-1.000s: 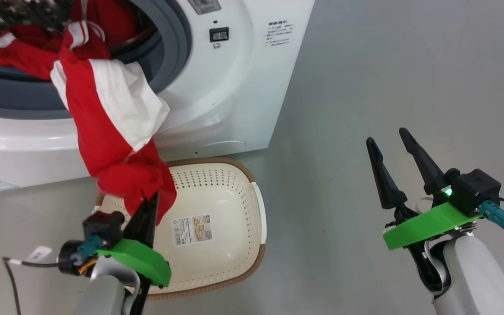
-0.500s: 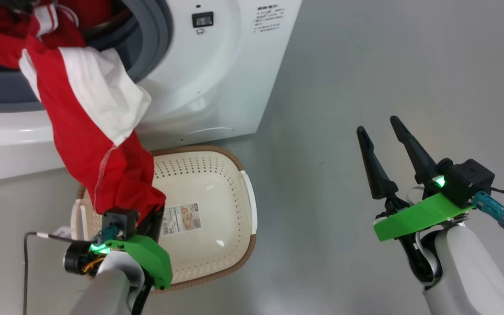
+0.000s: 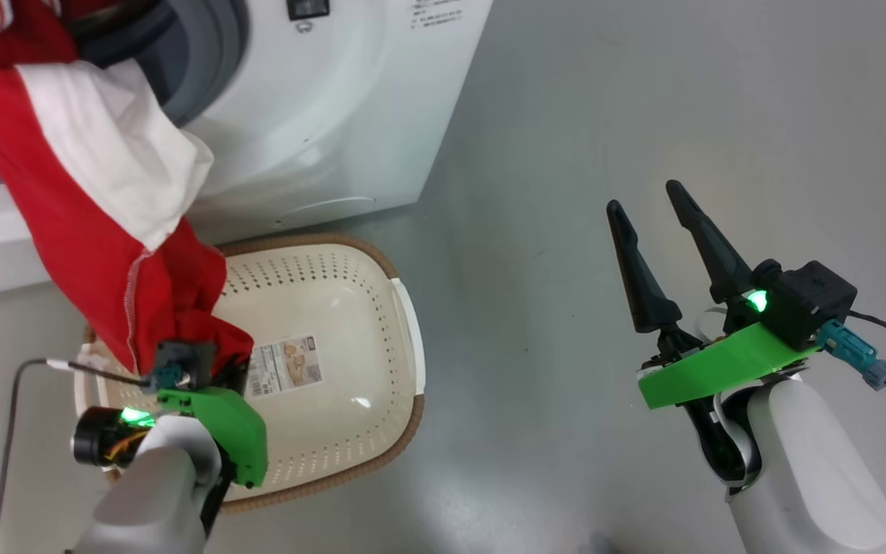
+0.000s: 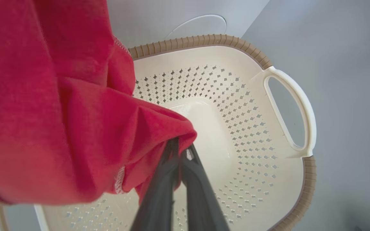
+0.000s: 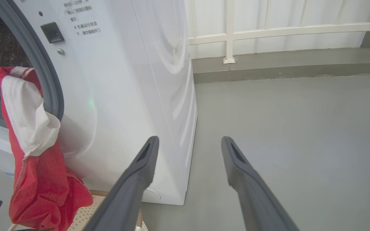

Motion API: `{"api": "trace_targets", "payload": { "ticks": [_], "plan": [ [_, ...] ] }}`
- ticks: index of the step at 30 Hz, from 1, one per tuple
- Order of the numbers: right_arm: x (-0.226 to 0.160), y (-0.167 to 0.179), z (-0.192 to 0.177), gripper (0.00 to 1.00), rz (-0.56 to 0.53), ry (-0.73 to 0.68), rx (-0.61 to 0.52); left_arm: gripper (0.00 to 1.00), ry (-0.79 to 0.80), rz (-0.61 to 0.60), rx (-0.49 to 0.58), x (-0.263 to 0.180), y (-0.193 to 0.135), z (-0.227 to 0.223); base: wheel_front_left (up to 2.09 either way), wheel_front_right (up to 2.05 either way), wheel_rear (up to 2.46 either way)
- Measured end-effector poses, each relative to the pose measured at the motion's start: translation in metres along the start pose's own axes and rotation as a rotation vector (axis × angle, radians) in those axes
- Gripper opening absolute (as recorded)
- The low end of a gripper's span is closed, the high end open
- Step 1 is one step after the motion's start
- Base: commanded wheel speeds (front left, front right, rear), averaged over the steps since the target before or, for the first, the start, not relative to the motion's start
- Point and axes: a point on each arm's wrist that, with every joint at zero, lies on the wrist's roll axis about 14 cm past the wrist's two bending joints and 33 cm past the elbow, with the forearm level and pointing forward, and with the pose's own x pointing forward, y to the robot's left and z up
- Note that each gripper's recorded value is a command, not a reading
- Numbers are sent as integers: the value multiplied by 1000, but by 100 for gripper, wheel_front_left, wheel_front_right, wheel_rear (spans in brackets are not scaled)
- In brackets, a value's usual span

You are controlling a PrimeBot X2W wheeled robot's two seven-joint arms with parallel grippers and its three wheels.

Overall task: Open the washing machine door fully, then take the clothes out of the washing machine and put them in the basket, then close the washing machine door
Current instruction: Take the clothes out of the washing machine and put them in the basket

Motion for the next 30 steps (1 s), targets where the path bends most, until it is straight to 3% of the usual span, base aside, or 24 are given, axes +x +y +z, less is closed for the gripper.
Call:
{"api": "trace_targets", "payload": {
  "ticks": [4, 5, 7, 8, 9, 30],
  "plan": [
    [0, -2, -7, 100, -8, 17, 0, 0, 55, 5, 7, 6, 7, -9, 0, 0, 0],
    [0, -3, -8, 100, -9, 18, -2, 13, 63, 6, 6, 7, 8, -10, 0, 0, 0],
    [3, -4, -6, 100, -8, 14, -6, 50, 76, 6, -5, 9, 9, -13, 0, 0, 0],
    [3, -4, -6, 100, -8, 13, -6, 96, 81, 5, -5, 10, 8, -14, 0, 0, 0],
    [3, -4, -7, 100, -9, 15, -6, 100, 82, 5, -6, 10, 8, -14, 0, 0, 0],
    [8, 10, 12, 100, 32, -35, -4, 100, -104, 62, -102, -9, 22, 38, 0, 0, 0]
  ]
}}
